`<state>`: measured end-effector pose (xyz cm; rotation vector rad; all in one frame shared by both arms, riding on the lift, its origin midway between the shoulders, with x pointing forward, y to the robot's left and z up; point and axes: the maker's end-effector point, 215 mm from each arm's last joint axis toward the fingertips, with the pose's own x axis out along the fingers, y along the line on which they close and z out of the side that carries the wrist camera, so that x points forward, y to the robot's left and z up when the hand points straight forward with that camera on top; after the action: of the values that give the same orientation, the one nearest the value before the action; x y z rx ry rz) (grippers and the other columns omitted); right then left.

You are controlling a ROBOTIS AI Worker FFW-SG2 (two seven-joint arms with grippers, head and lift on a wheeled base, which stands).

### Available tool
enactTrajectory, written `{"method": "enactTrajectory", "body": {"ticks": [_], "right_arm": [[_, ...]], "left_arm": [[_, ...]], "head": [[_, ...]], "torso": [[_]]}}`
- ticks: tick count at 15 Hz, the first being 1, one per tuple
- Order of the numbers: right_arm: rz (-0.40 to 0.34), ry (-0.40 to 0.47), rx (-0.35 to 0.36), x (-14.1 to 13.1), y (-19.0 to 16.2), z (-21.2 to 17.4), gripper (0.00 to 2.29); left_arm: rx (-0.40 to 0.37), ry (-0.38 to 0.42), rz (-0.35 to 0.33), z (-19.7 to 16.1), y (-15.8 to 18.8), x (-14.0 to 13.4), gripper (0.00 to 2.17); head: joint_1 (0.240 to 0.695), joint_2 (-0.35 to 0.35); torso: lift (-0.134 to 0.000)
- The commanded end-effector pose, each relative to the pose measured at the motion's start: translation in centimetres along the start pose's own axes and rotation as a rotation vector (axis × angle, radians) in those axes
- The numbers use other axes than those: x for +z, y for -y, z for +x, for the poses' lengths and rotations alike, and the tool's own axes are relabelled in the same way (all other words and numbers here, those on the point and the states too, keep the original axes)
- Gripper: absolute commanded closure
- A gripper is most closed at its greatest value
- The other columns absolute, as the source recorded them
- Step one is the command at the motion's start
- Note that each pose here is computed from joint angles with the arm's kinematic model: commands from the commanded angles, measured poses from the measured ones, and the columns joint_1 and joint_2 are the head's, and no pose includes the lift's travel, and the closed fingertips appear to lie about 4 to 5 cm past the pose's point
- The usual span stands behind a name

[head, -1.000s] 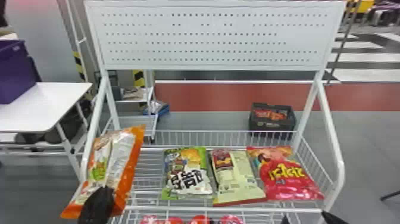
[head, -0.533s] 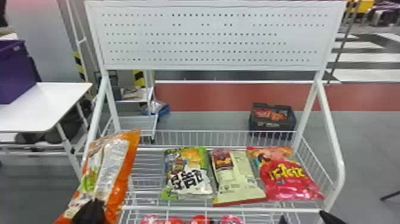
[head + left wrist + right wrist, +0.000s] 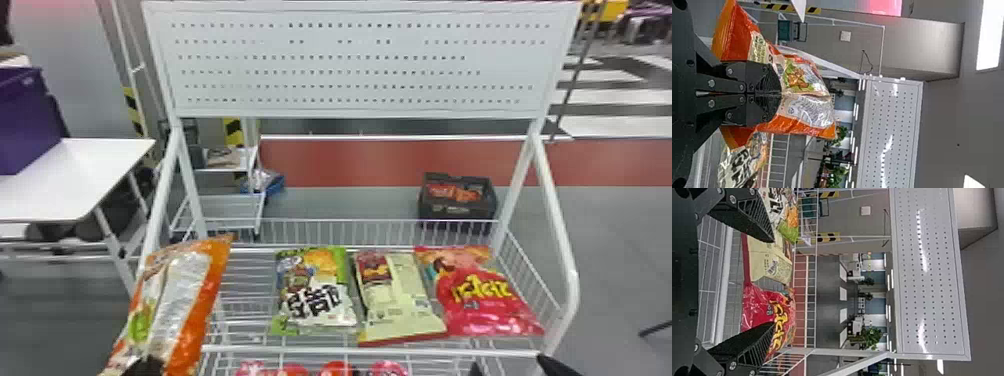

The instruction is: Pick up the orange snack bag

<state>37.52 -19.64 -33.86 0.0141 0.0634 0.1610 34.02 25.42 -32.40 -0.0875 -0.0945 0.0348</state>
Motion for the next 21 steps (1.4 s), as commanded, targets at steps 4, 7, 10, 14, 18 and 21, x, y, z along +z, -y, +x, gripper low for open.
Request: {"method": "enactTrajectory", "body": {"ticks": [4, 7, 10, 14, 18, 21], "right_arm": [[0.000, -0.006, 0.002, -0.26, 0.12, -0.03, 0.14], [-0.003, -0.010, 0.000, -0.40, 0.27, -0.08, 0.14], [-0.003, -0.004, 0.000, -0.20, 0.30, 0.06, 0.14], [-0.001, -0.008, 0.000, -0.43, 0.28, 0.12, 0.14], [-0.001, -0.011, 0.001, -0.55, 0.31, 0.15, 0.14], [0.001, -0.010, 0.003, -0.48, 0.22, 0.16, 0.14]], "left_arm": [[0.012, 0.024, 0.003, -0.12, -0.68, 0.81, 1.20], [0.013, 0.020, 0.007, -0.15, -0.83, 0.65, 1.20], [0.007, 0.014, 0.019, -0.49, -0.67, 0.44, 1.20], [0.006, 0.012, 0.021, -0.51, -0.69, 0.37, 1.21], [0.009, 0.012, 0.022, -0.48, -0.80, 0.29, 1.20], [0.009, 0.010, 0.023, -0.50, -0.82, 0.22, 1.20]], "head": [[0.499, 0.000], [0.499, 0.000], [0.499, 0.000], [0.499, 0.000], [0.499, 0.000], [0.499, 0.000]], "torso": [[0.000], [0.000], [0.000], [0.000], [0.000], [0.000]]}}
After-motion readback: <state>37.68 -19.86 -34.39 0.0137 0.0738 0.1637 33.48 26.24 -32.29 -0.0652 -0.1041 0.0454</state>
